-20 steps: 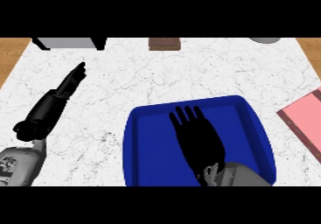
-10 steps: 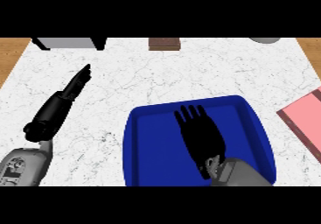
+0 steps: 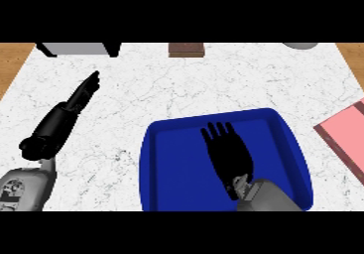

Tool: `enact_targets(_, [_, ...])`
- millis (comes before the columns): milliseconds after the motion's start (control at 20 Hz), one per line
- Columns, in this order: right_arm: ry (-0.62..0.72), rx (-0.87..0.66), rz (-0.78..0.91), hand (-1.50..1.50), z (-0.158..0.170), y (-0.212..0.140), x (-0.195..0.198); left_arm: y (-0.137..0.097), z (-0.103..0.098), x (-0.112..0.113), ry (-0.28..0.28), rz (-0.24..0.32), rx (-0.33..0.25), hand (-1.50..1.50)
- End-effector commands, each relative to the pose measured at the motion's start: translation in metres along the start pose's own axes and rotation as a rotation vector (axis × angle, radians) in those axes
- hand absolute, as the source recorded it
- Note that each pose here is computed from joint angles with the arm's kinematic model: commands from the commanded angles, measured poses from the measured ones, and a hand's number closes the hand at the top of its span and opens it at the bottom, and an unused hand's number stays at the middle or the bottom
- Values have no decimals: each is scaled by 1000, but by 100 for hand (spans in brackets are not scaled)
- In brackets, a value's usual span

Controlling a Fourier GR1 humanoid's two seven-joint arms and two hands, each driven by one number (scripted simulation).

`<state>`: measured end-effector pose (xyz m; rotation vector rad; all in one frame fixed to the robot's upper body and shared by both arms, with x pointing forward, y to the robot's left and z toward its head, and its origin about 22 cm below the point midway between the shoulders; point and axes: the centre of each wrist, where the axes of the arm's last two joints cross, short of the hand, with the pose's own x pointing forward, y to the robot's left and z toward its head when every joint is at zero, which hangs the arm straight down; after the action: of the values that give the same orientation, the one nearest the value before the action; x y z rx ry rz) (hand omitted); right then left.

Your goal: Pick the bell pepper from the tray and place it in the cardboard box

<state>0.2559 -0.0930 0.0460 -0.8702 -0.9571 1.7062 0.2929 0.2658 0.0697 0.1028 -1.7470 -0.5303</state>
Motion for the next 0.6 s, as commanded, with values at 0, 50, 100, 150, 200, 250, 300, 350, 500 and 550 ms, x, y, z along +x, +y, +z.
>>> enact_targets(0, [34,-10,19,-150,-14,7,-18,0,-6,-5,-3,-3,-2,0])
enact_targets(50, [35,-1,14,-150,-6,3,-10,9,2,-13,5,28,-7,0])
enact_targets(100, [42,14,8,-150,-20,21,-15,4,12,4,-6,14,-9,0])
enact_targets(150, [33,-13,-8,-150,-31,9,-33,-15,0,-20,7,16,0,0])
enact_targets(200, [32,16,1,-150,-9,12,-16,-16,1,0,-12,-6,-12,0])
enact_targets(250, [15,21,-19,-150,0,16,-14,4,16,-6,-3,-7,2,0])
enact_targets(300, [15,39,-19,-150,-30,27,-6,-12,13,-10,-16,0,-2,0])
enact_targets(350, [20,44,-23,-150,-16,24,-37,1,-1,0,-15,-3,-1,0])
enact_targets(500, [-37,18,-1,150,-4,31,-17,-10,6,-6,7,-19,-4,0])
enact_targets(550, [-90,20,49,150,-31,40,-28,10,-1,-5,-17,2,-12,0])
